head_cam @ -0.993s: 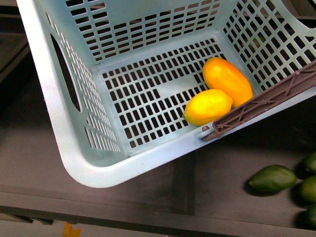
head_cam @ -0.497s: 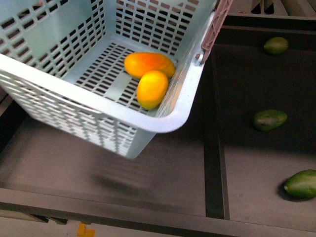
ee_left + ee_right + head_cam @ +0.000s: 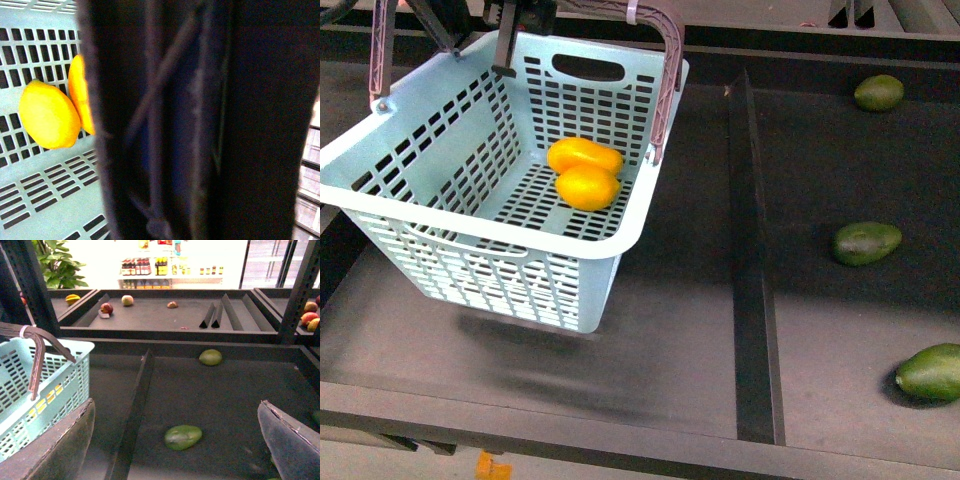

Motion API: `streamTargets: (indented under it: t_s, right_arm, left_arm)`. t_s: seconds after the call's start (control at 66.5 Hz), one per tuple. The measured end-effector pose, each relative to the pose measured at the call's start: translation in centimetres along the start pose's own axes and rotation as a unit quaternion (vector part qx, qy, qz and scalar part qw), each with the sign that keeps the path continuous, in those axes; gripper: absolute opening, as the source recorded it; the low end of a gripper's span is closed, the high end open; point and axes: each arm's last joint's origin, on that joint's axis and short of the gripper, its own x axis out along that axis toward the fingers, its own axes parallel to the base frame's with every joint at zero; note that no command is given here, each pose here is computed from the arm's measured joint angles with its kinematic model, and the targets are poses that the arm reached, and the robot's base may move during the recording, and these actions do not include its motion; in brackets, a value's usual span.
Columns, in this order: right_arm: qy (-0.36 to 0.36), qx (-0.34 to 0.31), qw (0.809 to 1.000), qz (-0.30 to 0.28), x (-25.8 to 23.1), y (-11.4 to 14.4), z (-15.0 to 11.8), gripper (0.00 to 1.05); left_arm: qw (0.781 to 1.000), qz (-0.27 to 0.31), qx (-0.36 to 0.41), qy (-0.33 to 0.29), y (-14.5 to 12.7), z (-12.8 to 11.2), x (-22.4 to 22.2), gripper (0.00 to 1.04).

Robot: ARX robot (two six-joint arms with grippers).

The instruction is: Pick lemon and mango into basket

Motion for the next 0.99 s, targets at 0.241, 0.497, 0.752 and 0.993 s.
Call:
streamTargets:
  t_s: [0.241,0.497,0.752,0.993]
  right_arm:
    - [0.000,0.000,1.000,0.000,0.0,0.0,0.0,0.96]
    - [0.000,0.000,1.000,0.000,0.0,0.0,0.0,0.96]
    - [0.000,0.000,1.000,0.000,0.0,0.0,0.0,0.96]
    - [0.000,0.000,1.000,-0.001,0.0,0.0,0.0,0.96]
  left_arm:
    - [1.000,0.011,-0.006,0.010,1.9,-0.3,0.7,0.20]
    - [0.994,0.024,-0.060,-0.083,3.4,1.1,-3.9,0.77]
    - [0.979,-0.107,0.143,-0.101,6.7,4.2,-13.1,0.79]
    - [0.752,-0.234,0.549,-0.281,13.7,7.5,-18.9,0.27]
